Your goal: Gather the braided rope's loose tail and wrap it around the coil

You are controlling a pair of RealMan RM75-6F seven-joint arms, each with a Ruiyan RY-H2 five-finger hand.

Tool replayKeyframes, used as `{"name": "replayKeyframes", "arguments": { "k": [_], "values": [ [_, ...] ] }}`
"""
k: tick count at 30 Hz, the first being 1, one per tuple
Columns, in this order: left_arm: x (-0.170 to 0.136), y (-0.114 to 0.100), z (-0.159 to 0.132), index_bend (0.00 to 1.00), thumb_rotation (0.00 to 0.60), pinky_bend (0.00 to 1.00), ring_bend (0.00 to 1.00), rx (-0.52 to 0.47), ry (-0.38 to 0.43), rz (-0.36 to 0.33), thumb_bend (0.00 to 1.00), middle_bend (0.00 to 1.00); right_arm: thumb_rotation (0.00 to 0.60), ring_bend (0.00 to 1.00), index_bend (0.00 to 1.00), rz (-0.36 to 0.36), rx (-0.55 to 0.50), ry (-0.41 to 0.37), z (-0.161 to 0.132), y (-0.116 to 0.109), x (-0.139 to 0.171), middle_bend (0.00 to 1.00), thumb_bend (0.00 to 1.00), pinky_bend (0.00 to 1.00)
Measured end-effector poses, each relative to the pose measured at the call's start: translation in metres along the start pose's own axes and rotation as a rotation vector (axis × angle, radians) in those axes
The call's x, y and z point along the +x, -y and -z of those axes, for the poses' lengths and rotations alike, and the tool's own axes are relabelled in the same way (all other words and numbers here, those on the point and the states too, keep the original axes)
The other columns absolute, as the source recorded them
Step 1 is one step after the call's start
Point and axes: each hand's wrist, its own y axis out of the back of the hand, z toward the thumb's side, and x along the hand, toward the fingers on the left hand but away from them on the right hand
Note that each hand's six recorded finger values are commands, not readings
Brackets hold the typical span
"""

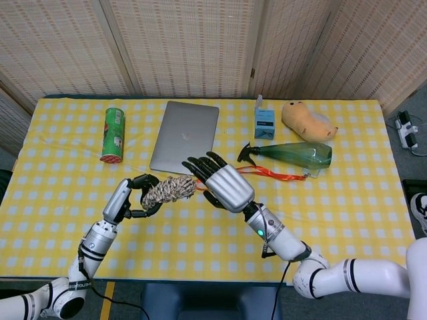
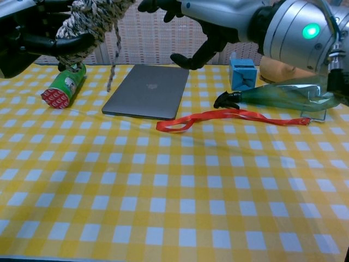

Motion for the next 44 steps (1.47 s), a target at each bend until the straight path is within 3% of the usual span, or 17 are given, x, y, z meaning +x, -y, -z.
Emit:
{"name": "replayKeyframes", "arguments": {
  "k": [11,20,26,36,44],
  "values": [
    [0.003,-0.027,0.014,0.83,0.6,0.8,0.7,0.156,-0.039,-0.071,0.78,0.77,0.6,0.08,0.0,0.032,0.063,0.132,0.043,-0.019,0.049,0.0,0.51,0.07],
    [0.0,-0.05,0.028,0.83,0.6,0.8,0.69,0.215,-0.082,-0.121,0.78,0.77,0.6,0.07,0.0,0.04,0.167,0.337,0.096,-0.03,0.141,0.0,0.51,0.08],
    [0.0,-0.059,0.03,0.83,0.6,0.8,0.69,0.229,-0.088,-0.141,0.78,0.77,0.6,0.06,0.0,0.057,0.151,0.484,0.122,-0.033,0.21,0.0,0.51,0.08],
    [0.0,-0.062,0.033,0.83,0.6,0.8,0.69,0.241,-0.095,-0.148,0.78,0.77,0.6,0.0,0.0,0.074,0.097,0.638,0.14,-0.012,0.298,0.0,0.51,0.0],
    [0.0,-0.064,0.032,0.83,0.6,0.8,0.69,0.241,-0.088,-0.157,0.78,0.77,0.6,0.0,0.0,0.063,0.063,0.67,0.143,0.005,0.315,0.0,0.51,0.0]
  ]
}}
